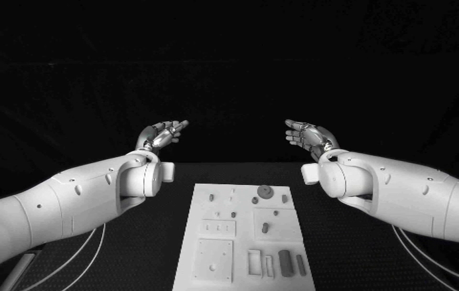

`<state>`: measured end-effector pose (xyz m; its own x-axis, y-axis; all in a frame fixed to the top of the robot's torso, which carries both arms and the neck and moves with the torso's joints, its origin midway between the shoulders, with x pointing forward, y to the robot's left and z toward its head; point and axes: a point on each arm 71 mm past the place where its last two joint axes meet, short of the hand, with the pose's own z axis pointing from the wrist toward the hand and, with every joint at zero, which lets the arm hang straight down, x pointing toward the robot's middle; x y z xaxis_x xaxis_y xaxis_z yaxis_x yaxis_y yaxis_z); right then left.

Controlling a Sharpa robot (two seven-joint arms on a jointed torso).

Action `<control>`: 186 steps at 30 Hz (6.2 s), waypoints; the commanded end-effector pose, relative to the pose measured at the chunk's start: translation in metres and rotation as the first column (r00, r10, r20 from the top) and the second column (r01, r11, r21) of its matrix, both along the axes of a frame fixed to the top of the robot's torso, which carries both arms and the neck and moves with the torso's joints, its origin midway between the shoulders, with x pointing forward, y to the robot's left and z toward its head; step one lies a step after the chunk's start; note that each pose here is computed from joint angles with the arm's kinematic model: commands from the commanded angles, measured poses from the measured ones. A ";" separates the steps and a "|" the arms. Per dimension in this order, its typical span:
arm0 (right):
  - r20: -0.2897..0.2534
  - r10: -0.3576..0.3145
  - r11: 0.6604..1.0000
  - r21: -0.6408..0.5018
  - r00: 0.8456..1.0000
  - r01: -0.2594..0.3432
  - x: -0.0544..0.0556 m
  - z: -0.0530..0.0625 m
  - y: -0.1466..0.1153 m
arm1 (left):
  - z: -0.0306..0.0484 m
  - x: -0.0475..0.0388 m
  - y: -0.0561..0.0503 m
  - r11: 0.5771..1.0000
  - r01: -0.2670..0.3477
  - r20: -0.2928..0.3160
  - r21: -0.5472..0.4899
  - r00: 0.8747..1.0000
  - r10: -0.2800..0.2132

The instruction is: Assemble the parts on the task board

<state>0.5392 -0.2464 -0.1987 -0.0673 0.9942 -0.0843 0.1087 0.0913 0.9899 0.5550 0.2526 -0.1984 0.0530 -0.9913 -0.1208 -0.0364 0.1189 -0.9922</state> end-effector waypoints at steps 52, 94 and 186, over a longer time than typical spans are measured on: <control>-0.016 0.533 0.275 -0.942 0.846 -0.191 0.009 -0.018 0.021 | 0.0082 -0.0420 -0.027 0.914 0.404 -0.074 -0.030 0.911 -0.405; -0.073 0.584 0.123 -0.976 0.808 -0.178 -0.007 -0.043 0.042 | 0.0045 -0.0444 -0.028 0.911 0.406 -0.091 -0.071 0.907 -0.411; 0.173 0.549 0.136 -0.984 0.818 0.117 -0.007 -0.028 0.082 | 0.0041 -0.0445 -0.025 0.913 0.402 -0.098 -0.077 0.908 -0.408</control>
<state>0.5319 -0.1663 -0.2305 0.0486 0.0348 -0.9982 -0.4695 0.8829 0.0079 0.5106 0.2295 -0.1953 -0.3525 -0.9340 -0.0587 -0.1090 0.1033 -0.9887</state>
